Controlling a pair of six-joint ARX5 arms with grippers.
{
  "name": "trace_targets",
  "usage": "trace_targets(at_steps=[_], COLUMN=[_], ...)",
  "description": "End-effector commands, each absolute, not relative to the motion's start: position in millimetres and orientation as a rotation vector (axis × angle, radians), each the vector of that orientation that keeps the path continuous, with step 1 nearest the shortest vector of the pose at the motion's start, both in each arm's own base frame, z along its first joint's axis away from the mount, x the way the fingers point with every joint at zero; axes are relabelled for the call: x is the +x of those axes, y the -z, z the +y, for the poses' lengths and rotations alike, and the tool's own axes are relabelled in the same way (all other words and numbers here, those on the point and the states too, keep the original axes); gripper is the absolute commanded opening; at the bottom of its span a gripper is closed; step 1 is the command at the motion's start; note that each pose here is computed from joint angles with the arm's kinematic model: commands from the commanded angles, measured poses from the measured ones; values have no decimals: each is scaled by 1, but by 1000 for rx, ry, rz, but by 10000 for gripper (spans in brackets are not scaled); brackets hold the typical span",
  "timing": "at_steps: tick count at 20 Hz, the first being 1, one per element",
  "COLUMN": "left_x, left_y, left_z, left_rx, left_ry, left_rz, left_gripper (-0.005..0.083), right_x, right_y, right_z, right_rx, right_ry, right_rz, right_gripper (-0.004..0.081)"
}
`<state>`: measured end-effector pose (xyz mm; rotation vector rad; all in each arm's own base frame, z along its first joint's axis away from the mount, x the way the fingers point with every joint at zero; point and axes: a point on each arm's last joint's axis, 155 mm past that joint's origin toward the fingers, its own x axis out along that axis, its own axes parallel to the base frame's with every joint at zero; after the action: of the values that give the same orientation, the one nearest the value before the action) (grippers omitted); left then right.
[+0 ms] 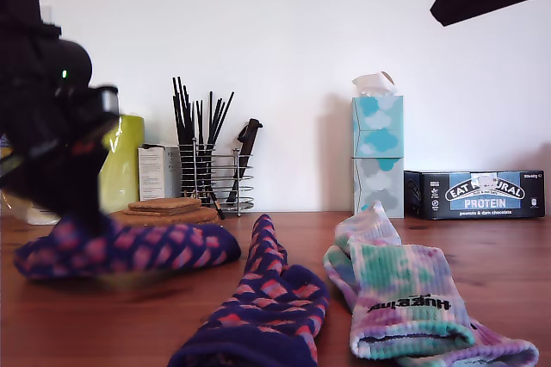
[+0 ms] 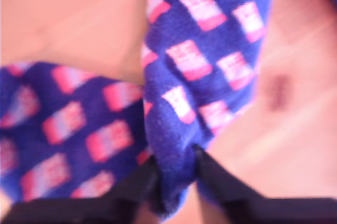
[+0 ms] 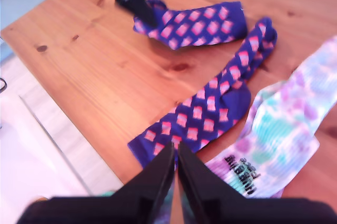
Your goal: Pair up the socks based on colour and pattern, by placing each sock on top of its pair
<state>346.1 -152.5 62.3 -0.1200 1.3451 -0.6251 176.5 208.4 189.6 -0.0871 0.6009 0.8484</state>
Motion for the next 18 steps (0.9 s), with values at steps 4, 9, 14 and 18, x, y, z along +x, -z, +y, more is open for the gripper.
trace_targets(at_steps=[4, 9, 14, 18], left_x=[343, 329, 309, 287], left_y=[-123, -182, -235, -269], left_z=[-194, -232, -260, -270], left_rx=[-469, -763, -837, -772], left_ry=[777, 1033, 1293, 1401], left_rz=[1353, 1335, 1271, 1199], left_gripper=[-24, -24, -24, -24], right_x=[185, 205, 221, 263], right_y=[-192, -212, -210, -201], right_z=[216, 239, 262, 242], right_rx=[-204, -261, -260, -242], right_ry=[-888, -925, -959, -799], right_rz=[528, 377, 338, 357], right_gripper=[29, 149, 203, 352])
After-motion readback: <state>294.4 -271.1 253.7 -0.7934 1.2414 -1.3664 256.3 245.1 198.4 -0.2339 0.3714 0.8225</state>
